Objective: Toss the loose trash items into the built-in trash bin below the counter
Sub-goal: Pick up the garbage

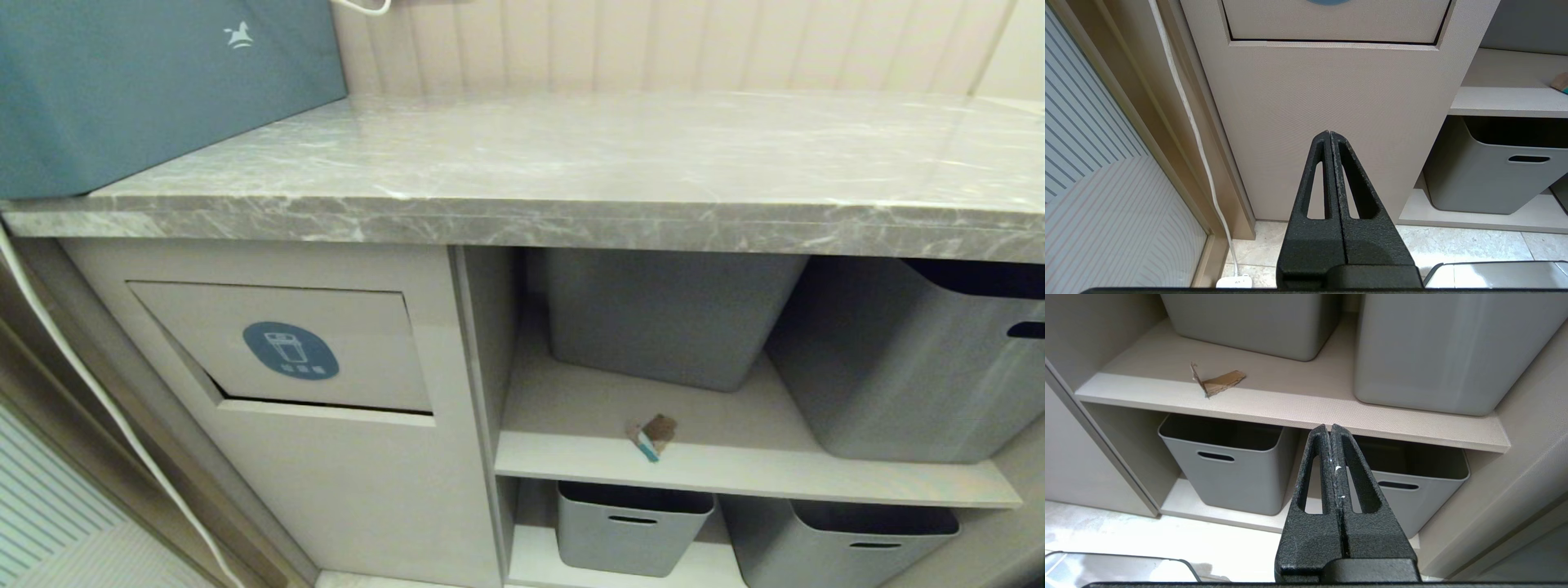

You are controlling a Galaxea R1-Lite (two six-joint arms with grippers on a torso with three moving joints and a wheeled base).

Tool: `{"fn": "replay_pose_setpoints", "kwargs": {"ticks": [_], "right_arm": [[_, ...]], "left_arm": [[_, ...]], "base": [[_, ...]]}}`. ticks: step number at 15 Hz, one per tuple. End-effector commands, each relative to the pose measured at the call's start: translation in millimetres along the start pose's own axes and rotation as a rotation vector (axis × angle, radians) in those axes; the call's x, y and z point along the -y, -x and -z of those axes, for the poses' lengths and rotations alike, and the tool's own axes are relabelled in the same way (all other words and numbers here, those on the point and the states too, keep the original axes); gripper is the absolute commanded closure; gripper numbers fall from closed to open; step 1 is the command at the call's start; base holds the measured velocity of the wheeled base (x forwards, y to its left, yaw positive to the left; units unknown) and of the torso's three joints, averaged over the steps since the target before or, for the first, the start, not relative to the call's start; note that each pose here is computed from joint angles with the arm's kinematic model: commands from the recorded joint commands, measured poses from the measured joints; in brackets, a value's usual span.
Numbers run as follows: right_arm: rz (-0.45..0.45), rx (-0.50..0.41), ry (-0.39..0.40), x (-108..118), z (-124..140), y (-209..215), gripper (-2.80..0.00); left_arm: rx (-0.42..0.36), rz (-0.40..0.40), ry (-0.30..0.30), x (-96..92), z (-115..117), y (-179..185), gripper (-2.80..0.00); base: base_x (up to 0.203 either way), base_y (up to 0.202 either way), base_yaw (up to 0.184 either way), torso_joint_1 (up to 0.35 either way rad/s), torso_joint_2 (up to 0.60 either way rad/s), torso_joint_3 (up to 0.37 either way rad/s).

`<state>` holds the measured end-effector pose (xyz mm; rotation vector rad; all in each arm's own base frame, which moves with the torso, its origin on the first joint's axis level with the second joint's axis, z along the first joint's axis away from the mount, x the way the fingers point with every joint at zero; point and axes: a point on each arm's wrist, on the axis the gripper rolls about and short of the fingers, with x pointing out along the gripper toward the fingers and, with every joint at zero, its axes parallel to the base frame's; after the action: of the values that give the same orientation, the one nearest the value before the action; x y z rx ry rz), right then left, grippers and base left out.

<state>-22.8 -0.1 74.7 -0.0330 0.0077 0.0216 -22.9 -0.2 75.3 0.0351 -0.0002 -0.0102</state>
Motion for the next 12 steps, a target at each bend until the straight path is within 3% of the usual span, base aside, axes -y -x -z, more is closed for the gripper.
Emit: {"fn": "replay_pose_setpoints", "kwargs": {"ticks": [1,12], "right_arm": [[0.000,0.004,-0.010,0.0,-0.2,0.1,0.00],[0.003,0.003,-0.026,0.1,-0.2,0.1,0.00]], "left_arm": [[0.002,0.000,0.000,0.0,0.0,0.1,0.00],[0.002,0.002,0.000,0.0,0.0,0.1,0.00]], "base": [[0.000,0.000,0.000,0.000,0.00,0.000],[0.000,0.000,0.000,0.000,0.00,0.000]]}}
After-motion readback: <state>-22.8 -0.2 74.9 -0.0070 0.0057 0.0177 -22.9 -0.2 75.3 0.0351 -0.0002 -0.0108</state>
